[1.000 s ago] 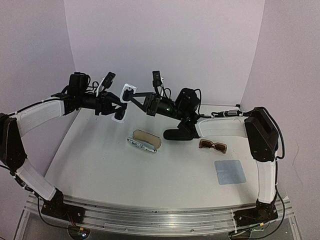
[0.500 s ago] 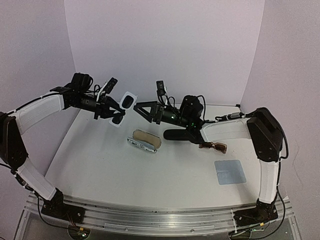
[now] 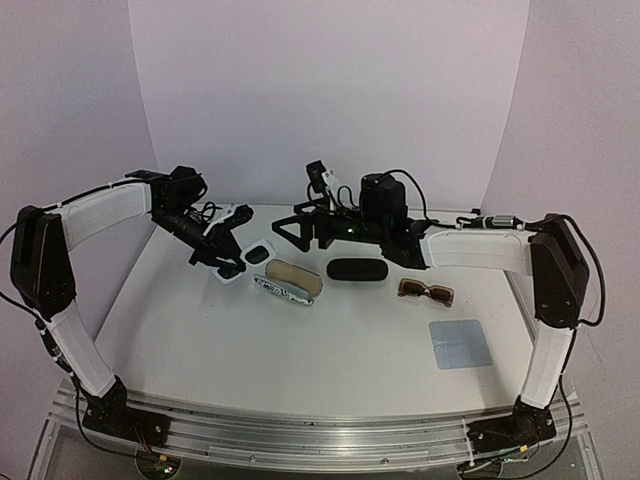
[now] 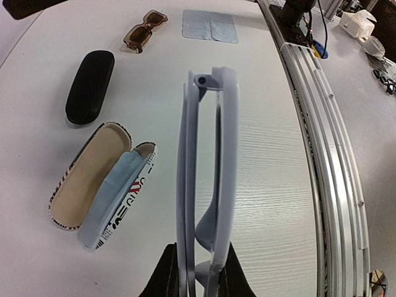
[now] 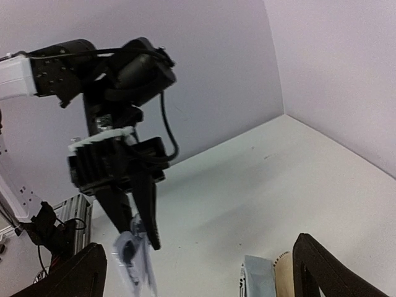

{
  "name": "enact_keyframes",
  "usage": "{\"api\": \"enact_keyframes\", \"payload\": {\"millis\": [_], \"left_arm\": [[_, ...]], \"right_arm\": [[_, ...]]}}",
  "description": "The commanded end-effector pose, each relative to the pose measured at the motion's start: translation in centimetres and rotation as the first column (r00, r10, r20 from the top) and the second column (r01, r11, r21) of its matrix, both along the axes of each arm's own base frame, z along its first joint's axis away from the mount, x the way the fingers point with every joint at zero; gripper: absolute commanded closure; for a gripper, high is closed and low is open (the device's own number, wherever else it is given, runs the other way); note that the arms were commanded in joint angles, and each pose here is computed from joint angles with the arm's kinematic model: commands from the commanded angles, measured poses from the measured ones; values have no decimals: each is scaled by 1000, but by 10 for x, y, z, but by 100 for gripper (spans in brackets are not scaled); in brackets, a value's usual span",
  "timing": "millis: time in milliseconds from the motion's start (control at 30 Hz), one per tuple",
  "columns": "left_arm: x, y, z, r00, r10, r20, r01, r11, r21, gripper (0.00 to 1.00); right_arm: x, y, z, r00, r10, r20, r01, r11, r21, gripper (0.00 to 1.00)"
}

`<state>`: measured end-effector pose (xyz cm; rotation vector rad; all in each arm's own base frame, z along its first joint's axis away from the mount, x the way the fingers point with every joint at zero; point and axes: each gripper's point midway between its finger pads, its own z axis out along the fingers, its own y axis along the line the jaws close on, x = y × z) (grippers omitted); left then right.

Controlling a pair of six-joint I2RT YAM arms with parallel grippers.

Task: Organize the sunglasses
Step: Move the sunglasses case at the center of the board.

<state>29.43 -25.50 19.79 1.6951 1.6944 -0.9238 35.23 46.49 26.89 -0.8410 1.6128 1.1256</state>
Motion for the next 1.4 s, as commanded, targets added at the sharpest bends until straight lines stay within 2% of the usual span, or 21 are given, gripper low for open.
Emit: {"api": "enact_keyframes", "payload": {"millis": [0,100,267,433,633,733,900,1100,1233,1367], "left_arm": [[-1,12,-2,996,36,-79,-35,999,14,94],[5,27,-13,986,107,-132,-104,994,29,93],[10,49,-28,970,190,-150,-182,981,66,91],[9,55,-35,966,212,-151,-201,976,81,90],[9,54,-30,967,209,-147,-202,977,65,90],[9,54,-28,967,209,-147,-202,978,60,90],[10,53,-25,967,207,-148,-201,978,55,90],[11,52,-23,967,207,-150,-202,978,48,90],[12,52,-22,967,208,-150,-203,978,47,90],[13,51,-21,967,208,-147,-204,978,47,90]], "right_arm": [[43,-1,-56,985,-124,-119,103,981,-167,7],[39,13,-103,981,-102,-164,48,952,-304,11],[26,20,-144,996,-67,-65,29,884,-466,12],[61,16,-141,976,-210,-57,160,869,-467,9],[88,-4,-157,925,-372,-75,290,821,-493,16],[92,-11,-176,915,-390,-105,285,808,-515,22],[86,-5,-200,939,-312,-143,191,822,-537,28],[79,-1,-217,949,-262,-179,127,830,-543,43],[71,0,-223,959,-211,-188,76,834,-546,67],[62,0,-222,976,-142,-166,27,834,-552,78]]}}
